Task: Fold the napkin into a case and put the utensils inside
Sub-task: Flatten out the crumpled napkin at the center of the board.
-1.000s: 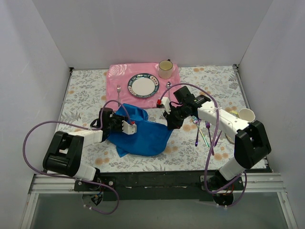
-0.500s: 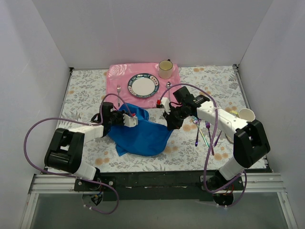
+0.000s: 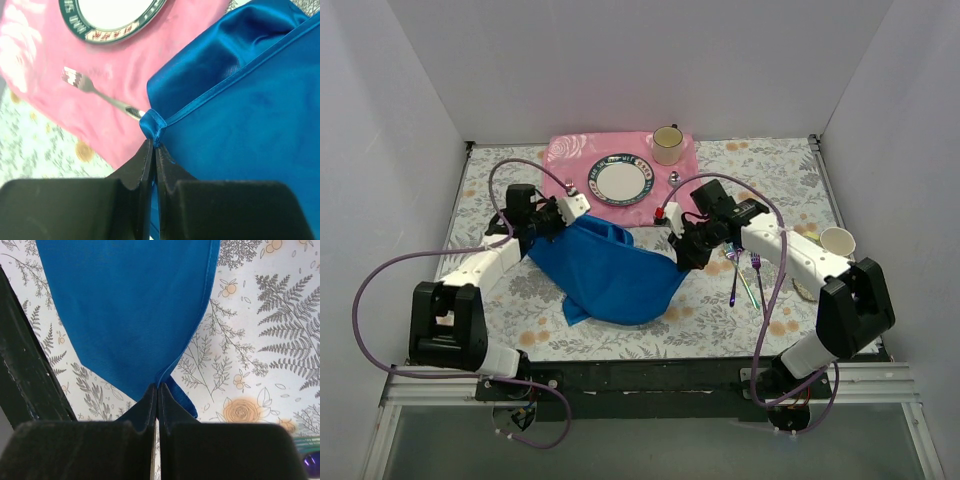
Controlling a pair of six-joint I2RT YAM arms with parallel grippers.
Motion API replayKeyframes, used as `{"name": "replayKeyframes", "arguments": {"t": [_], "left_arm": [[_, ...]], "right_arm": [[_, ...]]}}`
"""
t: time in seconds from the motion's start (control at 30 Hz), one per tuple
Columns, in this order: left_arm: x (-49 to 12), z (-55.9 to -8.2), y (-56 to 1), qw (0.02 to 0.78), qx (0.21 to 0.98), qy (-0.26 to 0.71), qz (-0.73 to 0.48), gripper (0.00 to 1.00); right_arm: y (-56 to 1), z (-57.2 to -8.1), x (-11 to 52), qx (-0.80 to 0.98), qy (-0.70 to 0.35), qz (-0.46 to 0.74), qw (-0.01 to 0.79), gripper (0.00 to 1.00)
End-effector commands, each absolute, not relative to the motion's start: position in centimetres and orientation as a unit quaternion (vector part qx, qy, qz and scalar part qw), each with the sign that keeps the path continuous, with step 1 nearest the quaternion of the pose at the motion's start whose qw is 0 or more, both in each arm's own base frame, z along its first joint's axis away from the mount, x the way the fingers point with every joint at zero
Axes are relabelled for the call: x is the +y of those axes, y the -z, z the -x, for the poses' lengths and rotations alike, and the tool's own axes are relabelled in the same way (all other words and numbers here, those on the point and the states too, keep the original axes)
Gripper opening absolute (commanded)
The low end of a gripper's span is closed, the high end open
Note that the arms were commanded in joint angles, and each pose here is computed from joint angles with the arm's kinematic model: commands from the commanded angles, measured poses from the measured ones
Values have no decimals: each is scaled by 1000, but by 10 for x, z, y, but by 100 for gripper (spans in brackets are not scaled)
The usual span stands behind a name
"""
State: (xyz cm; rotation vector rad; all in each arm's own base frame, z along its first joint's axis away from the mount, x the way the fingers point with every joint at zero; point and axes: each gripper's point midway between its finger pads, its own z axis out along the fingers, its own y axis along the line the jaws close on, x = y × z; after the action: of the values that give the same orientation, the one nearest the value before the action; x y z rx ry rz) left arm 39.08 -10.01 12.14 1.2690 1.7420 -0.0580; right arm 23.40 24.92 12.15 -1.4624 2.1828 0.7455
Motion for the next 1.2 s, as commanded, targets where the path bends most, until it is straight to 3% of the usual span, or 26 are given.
{"name": "replayKeyframes", "arguments": {"t": [0.0,0.2,0.53,0.63,0.9,1.17], "left_arm": [[-95,-361,-143,459,769,108,-431,0],[-79,-319,-116,403,836,131,-349,0],[-60,-324,-61,340,901,136,-234,0],[-56,-330,-53,332,907,134,-221,4],[-61,-333,-53,321,903,148,-243,33],[-58,-355,-64,324,898,137,-262,34]], "right_arm": [[-150,-226,238,764,-258,543,235,1],[-157,-214,230,743,-253,572,240,1],[-132,-193,247,738,-300,577,180,1],[-122,-187,248,736,-300,585,162,1],[-104,-167,249,725,-296,608,132,1],[-103,-167,252,722,-292,613,131,1]]}}
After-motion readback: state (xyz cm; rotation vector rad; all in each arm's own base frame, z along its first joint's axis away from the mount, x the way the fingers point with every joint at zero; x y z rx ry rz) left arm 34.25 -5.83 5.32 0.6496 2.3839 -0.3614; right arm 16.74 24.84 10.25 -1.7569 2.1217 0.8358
